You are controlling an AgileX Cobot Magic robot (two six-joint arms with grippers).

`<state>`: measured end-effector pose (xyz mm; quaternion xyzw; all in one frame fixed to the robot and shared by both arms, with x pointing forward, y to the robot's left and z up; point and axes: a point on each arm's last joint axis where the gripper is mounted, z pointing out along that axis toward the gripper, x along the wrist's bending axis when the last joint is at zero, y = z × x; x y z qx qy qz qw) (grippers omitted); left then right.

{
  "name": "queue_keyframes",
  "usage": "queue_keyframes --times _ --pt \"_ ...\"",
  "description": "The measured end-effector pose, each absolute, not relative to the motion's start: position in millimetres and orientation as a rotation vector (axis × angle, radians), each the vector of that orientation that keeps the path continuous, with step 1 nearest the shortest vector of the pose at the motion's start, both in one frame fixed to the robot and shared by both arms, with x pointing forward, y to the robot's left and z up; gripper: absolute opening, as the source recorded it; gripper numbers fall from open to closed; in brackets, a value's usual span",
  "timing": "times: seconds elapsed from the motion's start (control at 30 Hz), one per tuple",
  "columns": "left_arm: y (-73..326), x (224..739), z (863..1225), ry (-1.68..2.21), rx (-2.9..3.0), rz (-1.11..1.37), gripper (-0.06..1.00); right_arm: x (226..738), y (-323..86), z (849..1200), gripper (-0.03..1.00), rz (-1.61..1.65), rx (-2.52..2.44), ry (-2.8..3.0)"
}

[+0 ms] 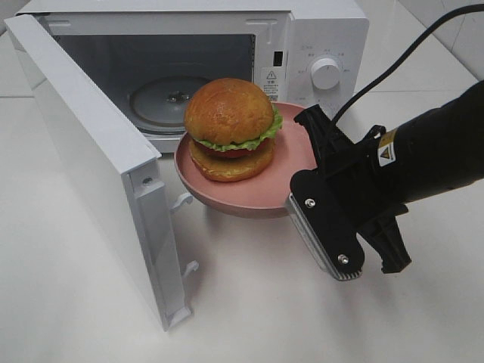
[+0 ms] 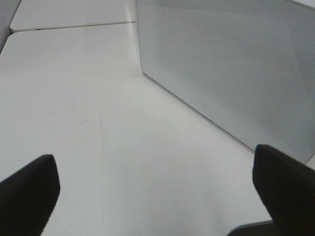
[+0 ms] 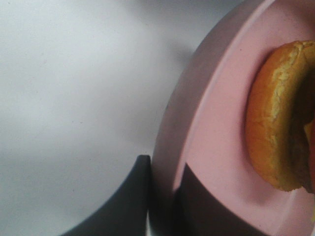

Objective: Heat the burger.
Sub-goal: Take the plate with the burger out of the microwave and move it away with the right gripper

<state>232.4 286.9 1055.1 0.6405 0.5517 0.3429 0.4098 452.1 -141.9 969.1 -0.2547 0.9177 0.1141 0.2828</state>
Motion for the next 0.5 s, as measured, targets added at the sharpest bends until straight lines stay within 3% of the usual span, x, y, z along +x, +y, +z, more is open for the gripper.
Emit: queue_keyframes --times 0.5 --pt "286.9 232.4 1055.1 1.389 1.613 0.863 0.99 423.2 -162.8 978.9 0.09 0.337 -0.631 2.423"
